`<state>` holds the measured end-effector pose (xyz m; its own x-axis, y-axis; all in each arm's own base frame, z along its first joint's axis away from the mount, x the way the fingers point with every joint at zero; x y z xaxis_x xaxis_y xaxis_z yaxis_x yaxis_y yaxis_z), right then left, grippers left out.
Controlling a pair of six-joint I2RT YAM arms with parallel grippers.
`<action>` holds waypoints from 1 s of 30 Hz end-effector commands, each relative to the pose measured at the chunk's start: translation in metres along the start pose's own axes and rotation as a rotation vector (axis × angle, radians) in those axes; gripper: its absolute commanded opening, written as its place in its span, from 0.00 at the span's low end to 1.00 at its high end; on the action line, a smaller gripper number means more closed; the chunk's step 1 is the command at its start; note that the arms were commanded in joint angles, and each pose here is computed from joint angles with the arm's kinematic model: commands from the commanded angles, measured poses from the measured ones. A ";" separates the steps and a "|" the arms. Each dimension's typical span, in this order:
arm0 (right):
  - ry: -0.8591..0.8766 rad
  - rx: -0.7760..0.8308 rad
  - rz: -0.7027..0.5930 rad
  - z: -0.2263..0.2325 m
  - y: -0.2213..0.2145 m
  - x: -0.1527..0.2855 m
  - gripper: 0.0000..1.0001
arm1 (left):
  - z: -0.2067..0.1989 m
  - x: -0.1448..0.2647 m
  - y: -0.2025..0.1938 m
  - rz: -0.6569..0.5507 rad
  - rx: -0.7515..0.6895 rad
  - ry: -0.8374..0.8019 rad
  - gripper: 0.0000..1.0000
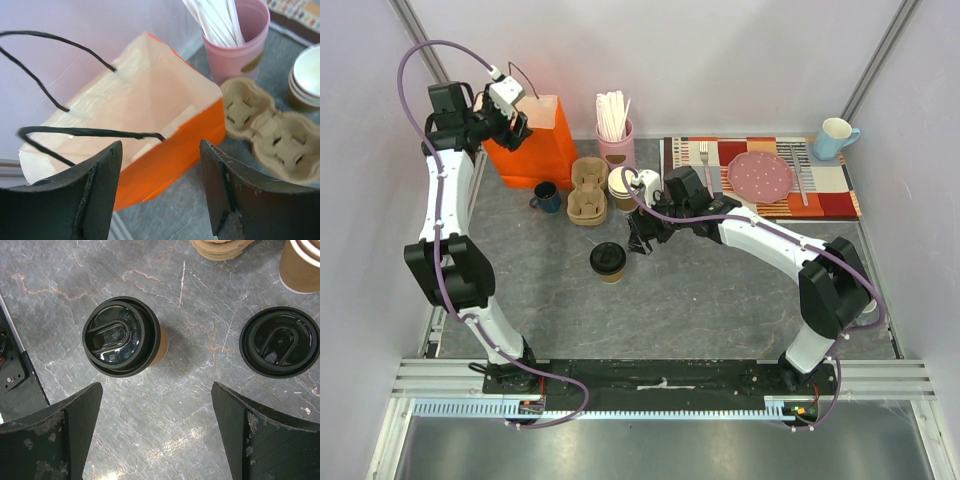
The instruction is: Pack the takeout coffee
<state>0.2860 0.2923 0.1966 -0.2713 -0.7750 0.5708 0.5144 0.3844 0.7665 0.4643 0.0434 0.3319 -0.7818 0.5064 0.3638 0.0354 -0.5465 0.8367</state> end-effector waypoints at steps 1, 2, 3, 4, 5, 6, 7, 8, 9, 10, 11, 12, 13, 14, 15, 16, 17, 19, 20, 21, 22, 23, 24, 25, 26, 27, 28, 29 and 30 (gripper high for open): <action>0.033 0.013 -0.054 0.002 0.019 -0.003 0.98 | 0.019 0.007 0.037 -0.146 0.202 0.111 0.68; 0.032 0.011 -0.056 0.002 0.019 -0.003 0.98 | 0.021 0.004 0.037 -0.156 0.218 0.117 0.67; 0.034 0.012 -0.060 0.003 0.021 -0.002 0.98 | 0.023 0.001 0.038 -0.169 0.245 0.134 0.66; 0.034 0.011 -0.063 0.003 0.022 -0.001 0.98 | 0.023 -0.001 0.039 -0.172 0.262 0.140 0.65; 0.032 0.013 -0.066 0.003 0.022 0.000 0.98 | 0.026 -0.004 0.036 -0.171 0.277 0.152 0.65; 0.031 0.015 -0.067 0.004 0.022 0.001 0.98 | 0.028 -0.004 0.037 -0.180 0.295 0.163 0.63; 0.031 0.016 -0.069 0.004 0.022 0.002 0.98 | 0.026 -0.006 0.038 -0.185 0.298 0.158 0.62; 0.029 0.016 -0.070 0.004 0.022 0.003 0.98 | 0.027 -0.007 0.039 -0.191 0.301 0.159 0.61; 0.028 0.014 -0.066 0.004 0.020 0.003 0.98 | 0.026 -0.007 0.039 -0.192 0.307 0.161 0.57; 0.026 0.013 -0.066 0.004 0.020 0.003 0.98 | 0.026 -0.009 0.041 -0.200 0.301 0.166 0.52; 0.026 0.013 -0.063 0.004 0.019 0.003 0.98 | 0.026 -0.010 0.042 -0.202 0.302 0.172 0.46; 0.026 0.012 -0.065 0.004 0.019 0.004 0.98 | 0.028 -0.011 0.041 -0.200 0.318 0.194 0.31; 0.028 0.008 -0.063 0.005 0.019 0.003 0.98 | 0.030 -0.012 0.043 -0.209 0.319 0.207 0.24; 0.028 0.007 -0.065 0.005 0.019 0.004 0.98 | 0.030 -0.012 0.044 -0.215 0.336 0.212 0.16; 0.028 0.007 -0.067 0.005 0.020 0.004 0.98 | 0.032 -0.010 0.045 -0.219 0.343 0.231 0.02; 0.028 0.007 -0.070 0.006 0.021 0.005 0.98 | 0.035 -0.009 0.049 -0.233 0.339 0.246 0.02; 0.028 0.005 -0.070 0.006 0.021 0.005 0.98 | 0.036 -0.007 0.052 -0.241 0.348 0.257 0.02; 0.029 0.002 -0.073 0.007 0.021 0.007 0.98 | 0.040 0.000 0.061 -0.266 0.333 0.282 0.02; 0.027 0.002 -0.073 0.007 0.021 0.007 0.98 | 0.044 0.003 0.066 -0.281 0.320 0.306 0.02; 0.029 0.002 -0.071 0.007 0.020 0.007 0.98 | 0.048 0.008 0.075 -0.301 0.301 0.328 0.02; 0.027 0.001 -0.071 0.007 0.020 0.007 0.98 | 0.051 0.012 0.080 -0.312 0.286 0.343 0.02; 0.026 -0.002 -0.074 0.007 0.021 0.008 0.98 | 0.055 0.016 0.086 -0.325 0.254 0.368 0.02; 0.026 -0.002 -0.074 0.007 0.021 0.008 0.98 | 0.058 0.021 0.095 -0.345 0.227 0.386 0.02; 0.026 -0.003 -0.078 0.008 0.022 0.009 0.98 | 0.060 0.027 0.101 -0.357 0.206 0.401 0.02; 0.026 -0.006 -0.081 0.009 0.023 0.010 0.98 | 0.063 0.030 0.106 -0.366 0.180 0.414 0.02; 0.028 -0.007 -0.083 0.010 0.023 0.010 0.98 | 0.065 0.036 0.115 -0.385 0.155 0.430 0.02; 0.027 -0.008 -0.086 0.009 0.024 0.010 0.98 | 0.067 0.041 0.120 -0.398 0.140 0.439 0.02; 0.027 -0.005 -0.093 0.010 0.025 0.013 0.98 | 0.067 0.046 0.127 -0.414 0.117 0.444 0.02; 0.026 -0.006 -0.097 0.010 0.026 0.013 0.98 | 0.068 0.053 0.137 -0.438 0.092 0.453 0.02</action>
<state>0.2848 0.2942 0.1937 -0.2588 -0.7764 0.5746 0.5487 0.3714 0.7490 0.4972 0.0431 0.4081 -0.9408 0.3388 0.0141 -0.0616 -0.2116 0.9754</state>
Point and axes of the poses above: each gripper's point midway between its finger pads, its own x axis back along the fingers, its own z axis along the line the jaws close on, y = z × x, the point moved 7 cm from there along x, back along the fingers
